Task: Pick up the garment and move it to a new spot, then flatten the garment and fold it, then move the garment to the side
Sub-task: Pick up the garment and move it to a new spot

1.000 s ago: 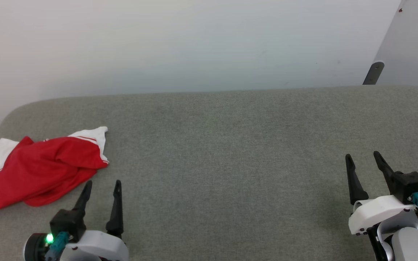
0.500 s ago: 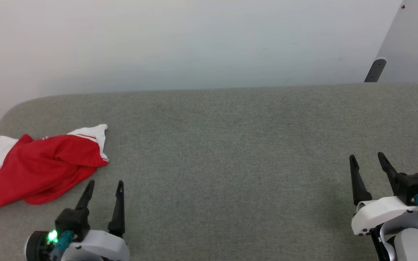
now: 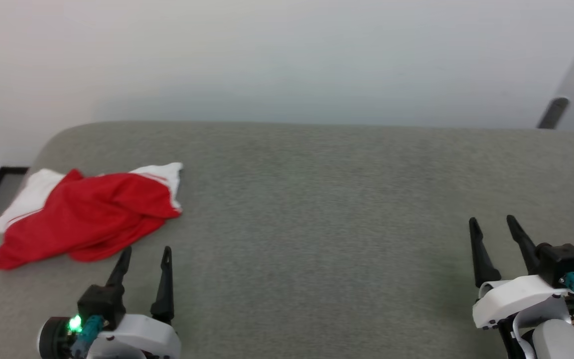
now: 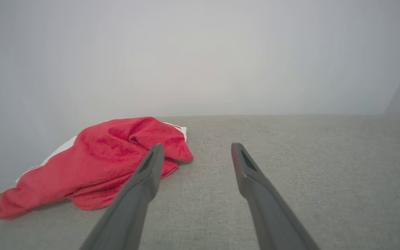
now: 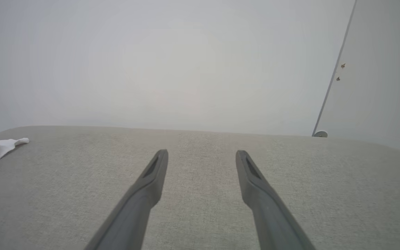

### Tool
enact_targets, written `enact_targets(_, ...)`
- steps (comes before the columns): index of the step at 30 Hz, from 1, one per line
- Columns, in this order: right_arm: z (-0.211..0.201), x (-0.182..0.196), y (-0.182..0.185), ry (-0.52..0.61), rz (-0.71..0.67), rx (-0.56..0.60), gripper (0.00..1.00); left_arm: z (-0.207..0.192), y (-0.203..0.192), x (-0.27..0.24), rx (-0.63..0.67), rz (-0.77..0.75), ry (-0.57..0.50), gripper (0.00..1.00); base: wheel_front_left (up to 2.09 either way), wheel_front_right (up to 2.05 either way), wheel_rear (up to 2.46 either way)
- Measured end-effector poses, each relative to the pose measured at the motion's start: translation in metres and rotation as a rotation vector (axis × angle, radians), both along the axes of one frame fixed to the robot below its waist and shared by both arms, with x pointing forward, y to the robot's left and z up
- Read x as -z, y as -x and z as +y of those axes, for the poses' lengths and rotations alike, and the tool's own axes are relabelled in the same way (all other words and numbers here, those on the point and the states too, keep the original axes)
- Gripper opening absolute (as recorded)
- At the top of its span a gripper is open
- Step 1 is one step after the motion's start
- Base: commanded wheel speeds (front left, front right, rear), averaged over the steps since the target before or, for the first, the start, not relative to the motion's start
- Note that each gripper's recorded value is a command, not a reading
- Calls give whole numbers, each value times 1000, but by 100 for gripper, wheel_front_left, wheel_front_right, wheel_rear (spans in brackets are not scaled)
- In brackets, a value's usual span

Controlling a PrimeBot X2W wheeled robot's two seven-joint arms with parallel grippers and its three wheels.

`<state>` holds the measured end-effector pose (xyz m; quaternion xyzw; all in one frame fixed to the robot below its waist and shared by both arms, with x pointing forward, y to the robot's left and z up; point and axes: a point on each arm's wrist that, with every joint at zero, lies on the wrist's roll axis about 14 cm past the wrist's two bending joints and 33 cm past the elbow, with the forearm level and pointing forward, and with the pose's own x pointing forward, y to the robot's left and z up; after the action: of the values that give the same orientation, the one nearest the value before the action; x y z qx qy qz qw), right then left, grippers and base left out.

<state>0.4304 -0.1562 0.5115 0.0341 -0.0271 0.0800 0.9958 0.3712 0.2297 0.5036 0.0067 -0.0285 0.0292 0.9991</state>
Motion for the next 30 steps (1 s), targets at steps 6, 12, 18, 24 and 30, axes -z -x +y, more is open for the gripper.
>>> enact_targets(6,54,2,-9,-12,7,-142,100,31,27,-1,-113,-7,8,100,0,0,0)
enact_targets(12,120,0,-13,-34,9,-307,100,70,68,2,-264,-2,14,100,0,0,0)
enact_targets(18,195,-2,-1,-49,20,-497,100,105,119,5,-429,-3,22,100,0,0,0)
enact_targets(24,260,-18,10,-71,-1,-664,100,131,161,1,-587,-28,40,100,0,0,0)
enact_targets(30,290,-16,19,-81,18,-752,100,139,178,4,-651,-22,53,100,0,0,0)
